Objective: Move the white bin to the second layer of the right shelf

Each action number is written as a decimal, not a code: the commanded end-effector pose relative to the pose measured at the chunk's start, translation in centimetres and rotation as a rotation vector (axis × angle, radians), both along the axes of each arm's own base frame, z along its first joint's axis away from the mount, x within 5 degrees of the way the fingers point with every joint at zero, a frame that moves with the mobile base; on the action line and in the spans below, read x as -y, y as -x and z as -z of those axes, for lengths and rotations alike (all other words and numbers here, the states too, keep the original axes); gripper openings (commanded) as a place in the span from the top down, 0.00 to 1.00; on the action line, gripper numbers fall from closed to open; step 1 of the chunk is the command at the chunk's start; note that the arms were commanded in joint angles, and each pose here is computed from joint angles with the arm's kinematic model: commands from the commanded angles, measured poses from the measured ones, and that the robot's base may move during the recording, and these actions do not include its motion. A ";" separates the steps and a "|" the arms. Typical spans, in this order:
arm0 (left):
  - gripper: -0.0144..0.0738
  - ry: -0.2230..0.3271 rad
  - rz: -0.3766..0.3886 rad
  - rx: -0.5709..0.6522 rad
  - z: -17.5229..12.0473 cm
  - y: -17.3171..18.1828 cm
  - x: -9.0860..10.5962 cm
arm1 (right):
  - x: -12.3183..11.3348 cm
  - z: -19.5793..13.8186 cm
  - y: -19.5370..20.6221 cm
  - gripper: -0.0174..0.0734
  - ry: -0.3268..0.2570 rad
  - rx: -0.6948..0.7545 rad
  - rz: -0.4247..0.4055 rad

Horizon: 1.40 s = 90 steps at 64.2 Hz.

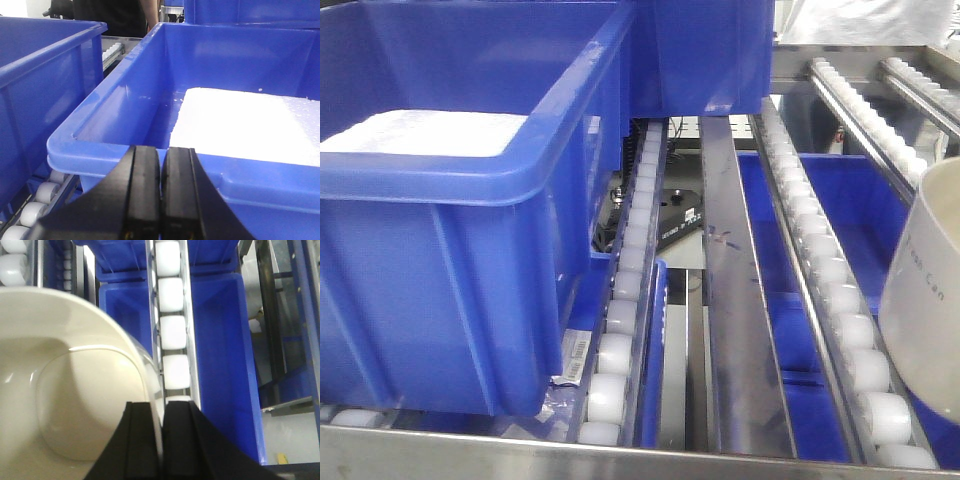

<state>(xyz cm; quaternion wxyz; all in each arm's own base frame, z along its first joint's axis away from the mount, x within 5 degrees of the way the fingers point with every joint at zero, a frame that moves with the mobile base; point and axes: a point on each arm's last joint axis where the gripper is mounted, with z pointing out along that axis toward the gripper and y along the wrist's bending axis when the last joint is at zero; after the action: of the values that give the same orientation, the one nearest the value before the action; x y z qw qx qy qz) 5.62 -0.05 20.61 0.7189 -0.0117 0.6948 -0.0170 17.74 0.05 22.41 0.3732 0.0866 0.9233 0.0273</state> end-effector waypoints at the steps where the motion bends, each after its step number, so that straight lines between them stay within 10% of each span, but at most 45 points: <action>1: 0.74 0.011 -0.007 0.072 0.1 0.1 -0.1 | -0.1 -1.3 -0.7 0.56 -0.008 0.096 -0.003; 11: 0.74 0.011 -0.007 0.072 0.1 0.1 -0.1 | -0.1 -1.5 -0.8 0.36 -0.013 0.112 -0.002; 37: 0.74 0.011 -0.007 0.072 0.1 0.1 -0.1 | 0.0 -5.3 2.6 0.36 -0.003 0.312 -0.010; 60: 0.74 0.011 -0.007 0.072 0.1 0.1 -0.1 | -0.4 -7.2 6.5 0.76 0.181 0.433 -0.197; 90: 0.74 0.011 -0.007 0.072 0.1 0.1 -0.1 | -0.3 -4.9 10.1 0.75 0.154 0.672 -0.136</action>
<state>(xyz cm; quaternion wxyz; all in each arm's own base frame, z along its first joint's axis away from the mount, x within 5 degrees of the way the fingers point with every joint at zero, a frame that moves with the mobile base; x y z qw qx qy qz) 5.62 -0.05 20.61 0.7189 -0.0117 0.6948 -0.0170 7.46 0.36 26.04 0.6182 -0.0221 0.7857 0.0095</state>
